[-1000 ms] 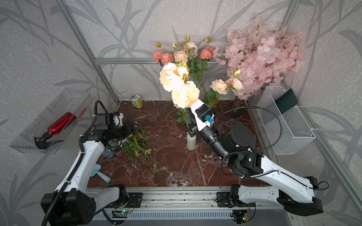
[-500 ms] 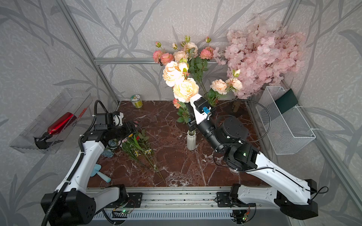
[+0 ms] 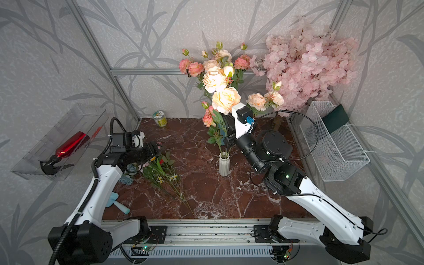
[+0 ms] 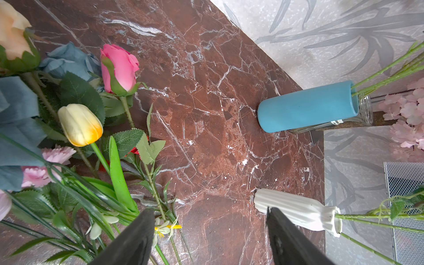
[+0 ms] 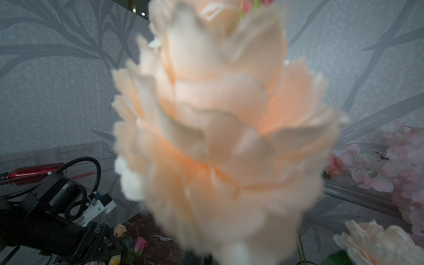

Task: Place the pink flowers into the vase
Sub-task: Place the flower in the vase.

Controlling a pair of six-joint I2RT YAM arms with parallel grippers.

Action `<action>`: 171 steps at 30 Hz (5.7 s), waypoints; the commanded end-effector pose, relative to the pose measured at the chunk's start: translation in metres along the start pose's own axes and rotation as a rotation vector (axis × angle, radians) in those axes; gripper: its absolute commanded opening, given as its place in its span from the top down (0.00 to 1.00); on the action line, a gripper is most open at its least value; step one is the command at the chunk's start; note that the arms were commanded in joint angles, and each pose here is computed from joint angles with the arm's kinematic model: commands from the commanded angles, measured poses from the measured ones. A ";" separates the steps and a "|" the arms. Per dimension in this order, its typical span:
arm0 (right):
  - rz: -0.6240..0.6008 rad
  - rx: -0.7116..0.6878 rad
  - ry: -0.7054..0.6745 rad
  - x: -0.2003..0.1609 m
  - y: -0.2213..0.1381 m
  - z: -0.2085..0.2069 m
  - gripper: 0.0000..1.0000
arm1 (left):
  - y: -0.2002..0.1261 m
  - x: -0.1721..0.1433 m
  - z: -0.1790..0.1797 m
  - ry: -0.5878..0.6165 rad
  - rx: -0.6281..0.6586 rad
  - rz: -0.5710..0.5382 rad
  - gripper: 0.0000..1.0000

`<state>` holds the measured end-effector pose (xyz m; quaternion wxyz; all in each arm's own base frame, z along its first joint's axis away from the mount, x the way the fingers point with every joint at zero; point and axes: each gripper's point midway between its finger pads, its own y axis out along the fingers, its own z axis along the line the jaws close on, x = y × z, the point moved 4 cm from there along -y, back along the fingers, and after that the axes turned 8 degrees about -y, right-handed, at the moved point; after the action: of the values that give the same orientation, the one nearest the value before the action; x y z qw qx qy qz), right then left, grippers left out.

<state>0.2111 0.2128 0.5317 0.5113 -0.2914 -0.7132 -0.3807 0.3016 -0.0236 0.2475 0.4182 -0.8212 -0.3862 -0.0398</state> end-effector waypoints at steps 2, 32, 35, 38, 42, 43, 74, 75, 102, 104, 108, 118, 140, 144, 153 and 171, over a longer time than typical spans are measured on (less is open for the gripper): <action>-0.040 0.000 0.035 0.007 -0.004 -0.004 1.00 | -0.001 0.001 0.000 -0.005 -0.014 -0.004 0.22; 0.080 -0.019 0.154 -0.053 0.020 -0.024 1.00 | 0.000 0.001 0.000 -0.010 -0.020 0.002 0.22; 0.096 -0.015 0.164 -0.061 0.022 -0.024 1.00 | 0.000 0.001 0.000 -0.010 -0.022 0.002 0.22; 0.111 -0.008 0.178 -0.068 0.023 -0.024 1.00 | 0.000 0.001 -0.001 -0.008 -0.024 0.002 0.22; 0.128 -0.007 0.183 -0.076 0.024 -0.024 1.00 | 0.000 0.001 -0.001 -0.009 -0.028 0.003 0.22; 0.133 -0.007 0.181 -0.077 0.024 -0.024 1.00 | 0.000 0.000 -0.001 -0.010 -0.027 0.004 0.22; 0.204 -0.034 0.200 -0.124 0.018 -0.024 1.00 | 0.003 -0.001 -0.001 -0.014 -0.036 0.016 0.22; 0.207 -0.034 0.202 -0.125 0.018 -0.023 1.00 | 0.003 -0.001 -0.001 -0.015 -0.036 0.017 0.22; 0.244 -0.007 0.203 -0.141 0.014 -0.017 1.00 | 0.002 -0.001 -0.001 -0.013 -0.038 0.014 0.22; 0.249 0.001 0.204 -0.143 0.014 -0.016 1.00 | 0.003 0.000 -0.001 -0.014 -0.035 0.013 0.22; 0.258 0.016 0.208 -0.147 0.013 -0.013 1.00 | 0.003 -0.001 -0.001 -0.012 -0.037 0.013 0.22; 0.277 0.034 0.225 -0.158 0.009 -0.008 1.00 | 0.003 -0.001 -0.001 -0.016 -0.038 0.015 0.22; 0.300 0.050 0.203 -0.166 0.014 -0.002 1.00 | 0.004 -0.001 -0.001 -0.018 -0.038 0.018 0.22; 0.307 0.060 0.197 -0.166 0.021 0.000 1.00 | 0.003 -0.001 -0.001 -0.016 -0.037 0.016 0.22; 0.340 0.096 0.193 -0.170 0.035 0.008 1.00 | 0.002 -0.001 -0.001 -0.015 -0.039 0.014 0.22; 0.357 0.096 0.160 -0.176 0.045 0.011 1.00 | 0.001 -0.001 -0.002 -0.011 -0.041 0.009 0.22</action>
<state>0.2959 0.2393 0.3734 0.6395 -0.3512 -0.6232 -0.2816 0.3032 -0.0269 0.2464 0.4013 -0.8325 -0.3804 -0.0338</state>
